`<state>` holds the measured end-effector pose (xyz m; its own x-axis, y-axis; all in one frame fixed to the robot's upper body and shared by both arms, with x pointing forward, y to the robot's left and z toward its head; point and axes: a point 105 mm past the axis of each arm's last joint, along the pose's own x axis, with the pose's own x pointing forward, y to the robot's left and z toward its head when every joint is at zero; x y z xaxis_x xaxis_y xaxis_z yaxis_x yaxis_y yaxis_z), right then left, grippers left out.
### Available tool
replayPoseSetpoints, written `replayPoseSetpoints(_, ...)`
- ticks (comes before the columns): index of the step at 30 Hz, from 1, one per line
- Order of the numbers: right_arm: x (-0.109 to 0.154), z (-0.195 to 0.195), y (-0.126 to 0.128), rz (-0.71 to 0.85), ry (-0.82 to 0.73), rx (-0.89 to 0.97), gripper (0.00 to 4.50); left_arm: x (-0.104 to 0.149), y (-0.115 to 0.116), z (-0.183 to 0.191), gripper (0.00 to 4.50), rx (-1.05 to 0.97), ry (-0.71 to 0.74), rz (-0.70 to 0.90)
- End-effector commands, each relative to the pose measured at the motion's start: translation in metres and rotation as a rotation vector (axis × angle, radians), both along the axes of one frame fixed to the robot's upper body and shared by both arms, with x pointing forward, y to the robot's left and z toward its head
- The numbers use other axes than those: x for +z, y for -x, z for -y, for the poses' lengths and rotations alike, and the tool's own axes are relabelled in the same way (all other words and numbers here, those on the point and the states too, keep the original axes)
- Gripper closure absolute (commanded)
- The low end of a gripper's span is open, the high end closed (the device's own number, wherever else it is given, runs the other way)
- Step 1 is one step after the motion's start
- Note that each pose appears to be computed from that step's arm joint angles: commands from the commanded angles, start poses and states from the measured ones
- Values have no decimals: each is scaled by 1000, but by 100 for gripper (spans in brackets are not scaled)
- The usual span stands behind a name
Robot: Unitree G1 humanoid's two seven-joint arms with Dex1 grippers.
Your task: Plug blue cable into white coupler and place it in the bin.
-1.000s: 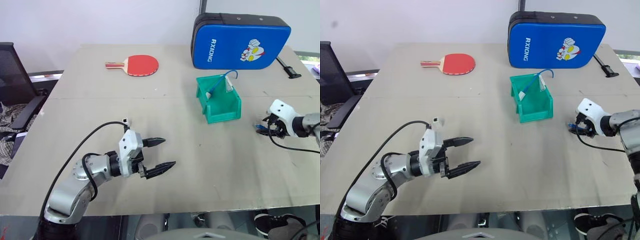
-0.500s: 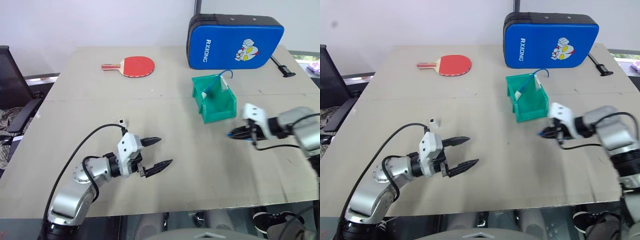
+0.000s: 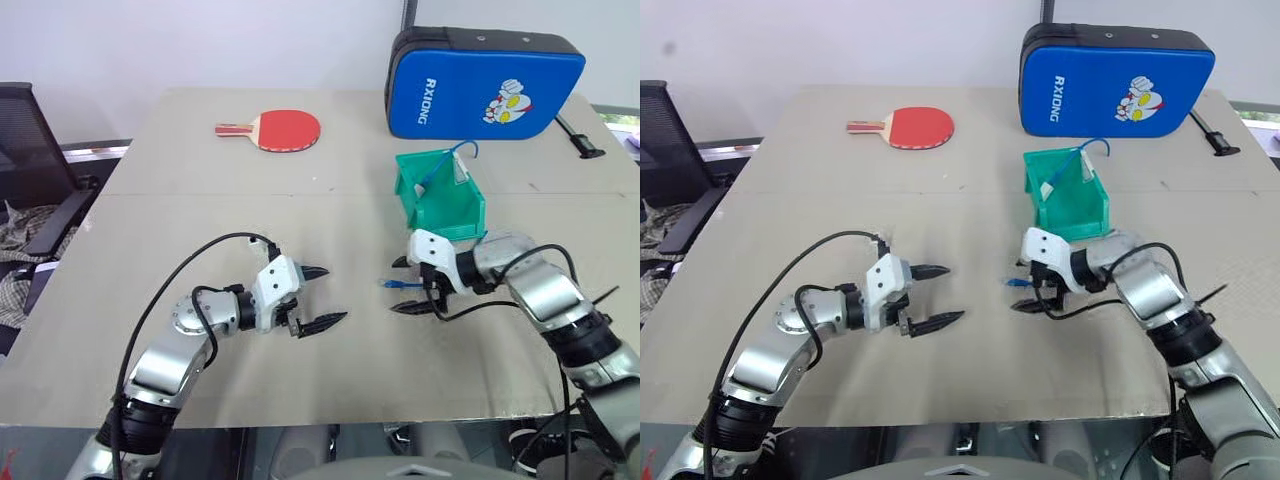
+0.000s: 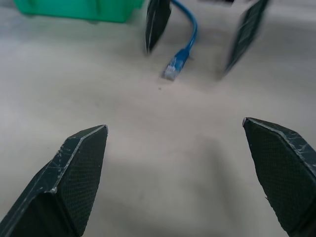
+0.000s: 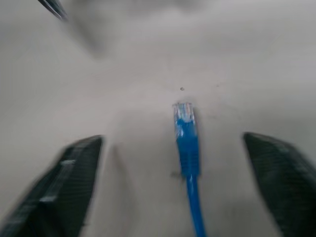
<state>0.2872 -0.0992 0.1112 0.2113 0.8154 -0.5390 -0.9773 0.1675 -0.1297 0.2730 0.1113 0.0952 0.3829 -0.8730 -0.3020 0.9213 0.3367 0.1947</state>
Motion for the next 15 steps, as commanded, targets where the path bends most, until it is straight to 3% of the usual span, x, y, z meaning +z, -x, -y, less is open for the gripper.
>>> replayPoseSetpoints(1, 34, 20, 26, 105, -119, -77, 3, -2, -7, 21, 0, -80, -30, 23)
replayPoseSetpoints(7, 35, 52, 68, 271, -133, -253, 3, -5, -27, 51, 0, -157, -67, 24)
replayPoseSetpoints(12, 36, 61, 87, 333, -147, -377, 3, -6, -41, 68, 0, -189, -121, 34)
replayPoseSetpoints(15, 32, 62, 94, 333, -138, -436, 0, -14, -39, 69, 97, -247, -204, 16)
